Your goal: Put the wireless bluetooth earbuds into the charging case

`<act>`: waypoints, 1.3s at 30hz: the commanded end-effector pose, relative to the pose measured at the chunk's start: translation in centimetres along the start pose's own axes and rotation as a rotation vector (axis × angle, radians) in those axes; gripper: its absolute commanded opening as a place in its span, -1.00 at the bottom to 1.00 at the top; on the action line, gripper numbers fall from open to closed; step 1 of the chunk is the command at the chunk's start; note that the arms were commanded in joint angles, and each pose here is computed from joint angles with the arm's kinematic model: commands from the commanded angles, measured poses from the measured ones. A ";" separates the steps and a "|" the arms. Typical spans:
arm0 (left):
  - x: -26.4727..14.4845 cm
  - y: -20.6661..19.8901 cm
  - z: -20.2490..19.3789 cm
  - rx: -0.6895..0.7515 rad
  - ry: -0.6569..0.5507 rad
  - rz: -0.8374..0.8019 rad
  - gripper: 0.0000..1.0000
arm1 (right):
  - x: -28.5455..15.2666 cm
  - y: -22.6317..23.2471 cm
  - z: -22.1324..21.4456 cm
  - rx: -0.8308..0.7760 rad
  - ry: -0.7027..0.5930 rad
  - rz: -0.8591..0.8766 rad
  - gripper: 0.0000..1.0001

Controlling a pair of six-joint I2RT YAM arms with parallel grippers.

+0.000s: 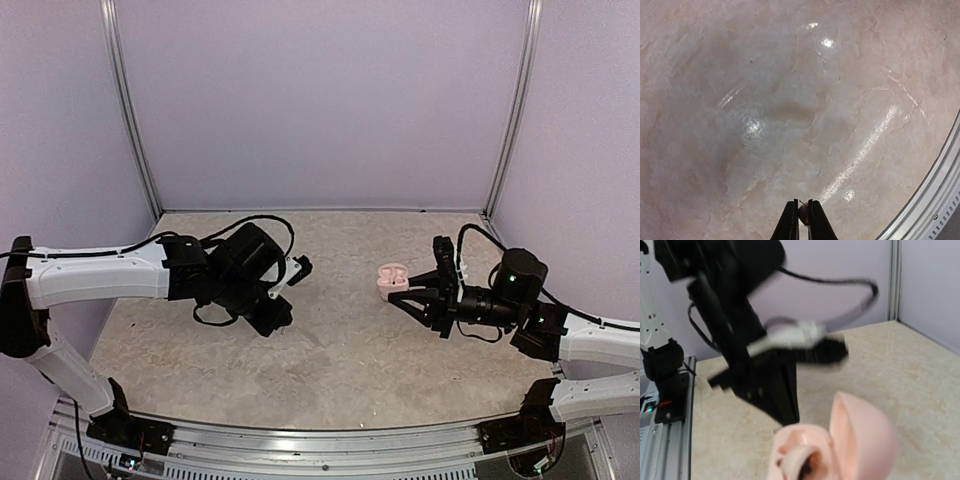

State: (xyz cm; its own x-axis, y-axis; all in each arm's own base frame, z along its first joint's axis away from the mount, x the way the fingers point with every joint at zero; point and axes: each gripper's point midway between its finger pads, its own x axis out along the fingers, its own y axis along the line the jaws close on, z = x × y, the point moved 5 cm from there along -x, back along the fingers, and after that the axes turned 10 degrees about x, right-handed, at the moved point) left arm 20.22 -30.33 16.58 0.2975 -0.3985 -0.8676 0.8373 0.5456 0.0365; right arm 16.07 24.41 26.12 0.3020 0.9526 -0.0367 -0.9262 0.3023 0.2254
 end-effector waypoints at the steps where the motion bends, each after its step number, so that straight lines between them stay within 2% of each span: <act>1: -5.8 0.1 5.3 0.012 -0.365 0.012 -0.93 | -0.1 0.3 2.8 -0.087 -0.088 0.002 -1.00; 7: -14.8 -1.5 8.6 0.033 -0.815 -0.037 -0.93 | 0.3 0.9 3.6 -0.120 -0.111 0.061 -1.00; 10: -17.7 -2.7 9.4 0.060 -0.964 -0.057 -0.93 | 0.5 1.4 3.9 -0.126 -0.116 0.105 -1.00; 14: -20.0 -4.9 10.0 0.114 -1.096 -0.085 -0.93 | 0.6 2.2 4.1 -0.143 -0.122 0.169 -1.00; 22: -20.9 -8.8 11.2 0.222 -1.220 -0.145 -0.93 | 0.9 3.6 4.2 -0.164 -0.128 0.280 -1.00; 29: -19.0 -11.0 12.4 0.305 -1.190 -0.135 -0.93 | 1.3 4.3 4.3 -0.143 -0.122 0.311 -1.00; 39: -17.8 -11.7 13.4 0.338 -1.173 -0.101 -0.94 | 2.3 5.3 3.7 -0.098 -0.110 0.356 -1.00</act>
State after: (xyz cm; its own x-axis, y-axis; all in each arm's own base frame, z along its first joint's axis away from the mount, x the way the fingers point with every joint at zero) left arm 11.37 -39.18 36.28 0.3024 -0.9527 0.0295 0.9221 0.3003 0.2439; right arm 13.16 27.71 29.03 0.0017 0.9967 0.0807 -0.9913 -0.0089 0.1314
